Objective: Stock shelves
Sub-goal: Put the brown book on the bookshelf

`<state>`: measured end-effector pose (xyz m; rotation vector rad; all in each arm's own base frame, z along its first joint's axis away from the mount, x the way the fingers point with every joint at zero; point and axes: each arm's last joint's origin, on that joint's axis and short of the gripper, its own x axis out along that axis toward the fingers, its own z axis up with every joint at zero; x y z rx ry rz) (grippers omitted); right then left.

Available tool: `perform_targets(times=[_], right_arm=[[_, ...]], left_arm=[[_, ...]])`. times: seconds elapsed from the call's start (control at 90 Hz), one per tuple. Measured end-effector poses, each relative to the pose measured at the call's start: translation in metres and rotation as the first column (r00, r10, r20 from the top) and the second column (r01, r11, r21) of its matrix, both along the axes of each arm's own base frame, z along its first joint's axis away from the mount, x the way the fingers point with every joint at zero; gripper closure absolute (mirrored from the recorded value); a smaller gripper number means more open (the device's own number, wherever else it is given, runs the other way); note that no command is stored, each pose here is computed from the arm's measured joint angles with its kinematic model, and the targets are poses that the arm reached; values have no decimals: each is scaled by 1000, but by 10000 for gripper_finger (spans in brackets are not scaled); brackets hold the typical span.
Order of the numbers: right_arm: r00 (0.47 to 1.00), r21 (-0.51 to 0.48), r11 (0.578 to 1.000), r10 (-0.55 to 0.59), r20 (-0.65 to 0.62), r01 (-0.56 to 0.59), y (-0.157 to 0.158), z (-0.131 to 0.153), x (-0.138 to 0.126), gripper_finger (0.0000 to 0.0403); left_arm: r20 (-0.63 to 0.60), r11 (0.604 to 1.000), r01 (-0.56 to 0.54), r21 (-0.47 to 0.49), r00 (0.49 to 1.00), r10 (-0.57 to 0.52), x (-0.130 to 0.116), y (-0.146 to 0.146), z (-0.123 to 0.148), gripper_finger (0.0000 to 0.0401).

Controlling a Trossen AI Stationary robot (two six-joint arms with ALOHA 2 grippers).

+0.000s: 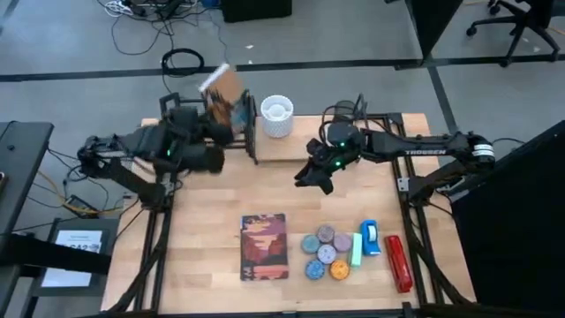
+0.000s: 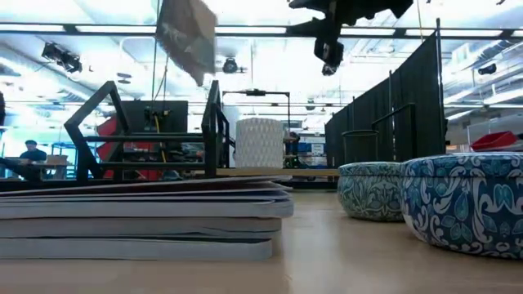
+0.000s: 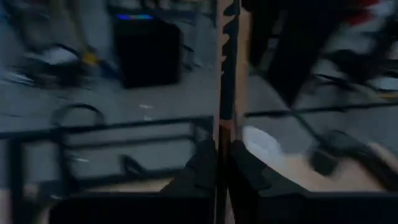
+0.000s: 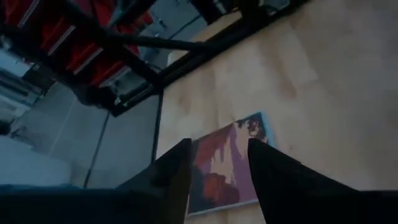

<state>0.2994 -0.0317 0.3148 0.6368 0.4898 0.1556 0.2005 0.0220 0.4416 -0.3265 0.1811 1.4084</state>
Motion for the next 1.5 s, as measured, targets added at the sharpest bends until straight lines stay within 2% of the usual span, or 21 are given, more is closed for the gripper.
perform_targets(times=[0.178,0.378,0.478,0.611,0.689,0.944,1.289,1.5], right_arm=[[996,41,996,-83,-20,84,-2,0,0,273],[988,107,982,-153,-19,154,-5,3,1,273],[982,141,972,-186,-15,186,-10,7,1,273],[977,130,969,-213,19,209,-18,16,1,273],[976,124,970,-215,37,209,-27,20,0,273],[988,136,984,-128,85,116,-51,30,-7,273],[991,134,989,-71,110,56,-73,31,-17,273],[990,117,991,-76,119,62,-79,31,-19,273]], left_arm=[[-110,984,-173,-35,980,168,-4,44,-8,401],[-144,948,-292,-126,951,273,0,81,-42,401],[-151,957,-229,-177,967,204,13,94,-60,400],[-171,985,-73,-156,984,46,36,103,-81,400],[-178,983,-40,-179,984,7,42,107,-92,400],[-88,959,-107,-263,992,87,48,112,-118,400],[46,948,-143,-283,986,162,51,114,-118,398],[89,951,-120,-285,985,151,55,115,-117,367]])
